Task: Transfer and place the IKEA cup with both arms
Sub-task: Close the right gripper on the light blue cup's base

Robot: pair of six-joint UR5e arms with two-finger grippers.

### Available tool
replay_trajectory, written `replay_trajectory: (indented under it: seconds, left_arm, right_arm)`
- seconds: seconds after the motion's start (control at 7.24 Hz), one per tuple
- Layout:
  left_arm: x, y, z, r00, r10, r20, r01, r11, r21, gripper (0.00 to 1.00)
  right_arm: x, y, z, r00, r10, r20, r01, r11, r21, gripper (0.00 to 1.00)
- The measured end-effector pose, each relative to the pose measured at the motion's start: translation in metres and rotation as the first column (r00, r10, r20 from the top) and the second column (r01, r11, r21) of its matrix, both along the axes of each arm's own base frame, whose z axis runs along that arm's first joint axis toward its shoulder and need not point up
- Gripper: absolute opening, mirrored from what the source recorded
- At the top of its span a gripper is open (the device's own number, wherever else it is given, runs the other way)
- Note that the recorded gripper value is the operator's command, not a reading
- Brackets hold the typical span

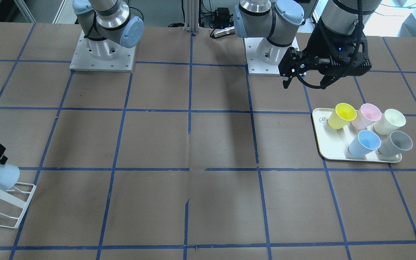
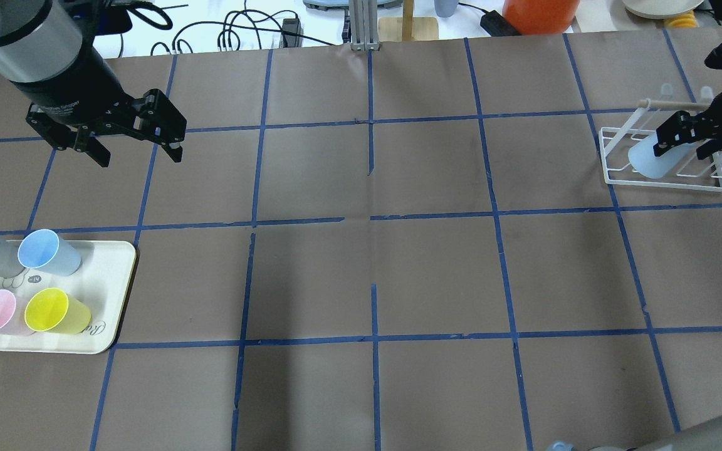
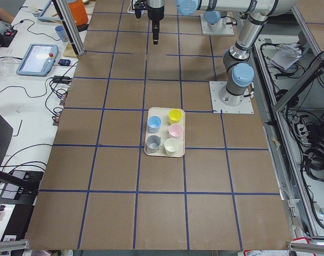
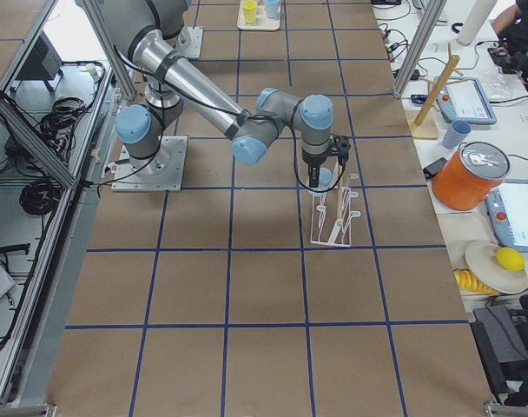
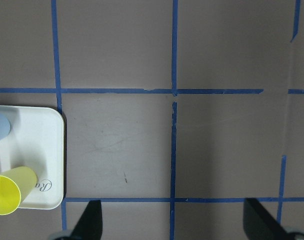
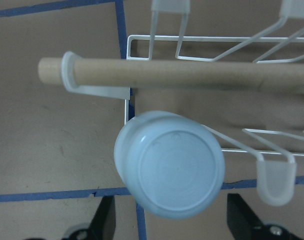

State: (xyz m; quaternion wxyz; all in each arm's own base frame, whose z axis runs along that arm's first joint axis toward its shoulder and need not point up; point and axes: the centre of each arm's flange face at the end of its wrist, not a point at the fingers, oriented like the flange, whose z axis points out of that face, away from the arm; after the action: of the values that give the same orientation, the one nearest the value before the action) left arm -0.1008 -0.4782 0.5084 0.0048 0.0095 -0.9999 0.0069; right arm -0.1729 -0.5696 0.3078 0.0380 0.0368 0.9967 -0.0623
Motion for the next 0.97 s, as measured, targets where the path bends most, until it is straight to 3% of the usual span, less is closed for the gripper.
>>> replay_trajectory:
  seconds: [0.97]
  left_arm:
    - [0.0001,0.0002,0.0002,1.000,0.000,0.001,0.000,1.000,0.000,1.00]
  right_arm:
    - [0.0028,-0.0078,0.0018,1.000,0.026,0.010,-0.025,0.997,-0.068,0.81]
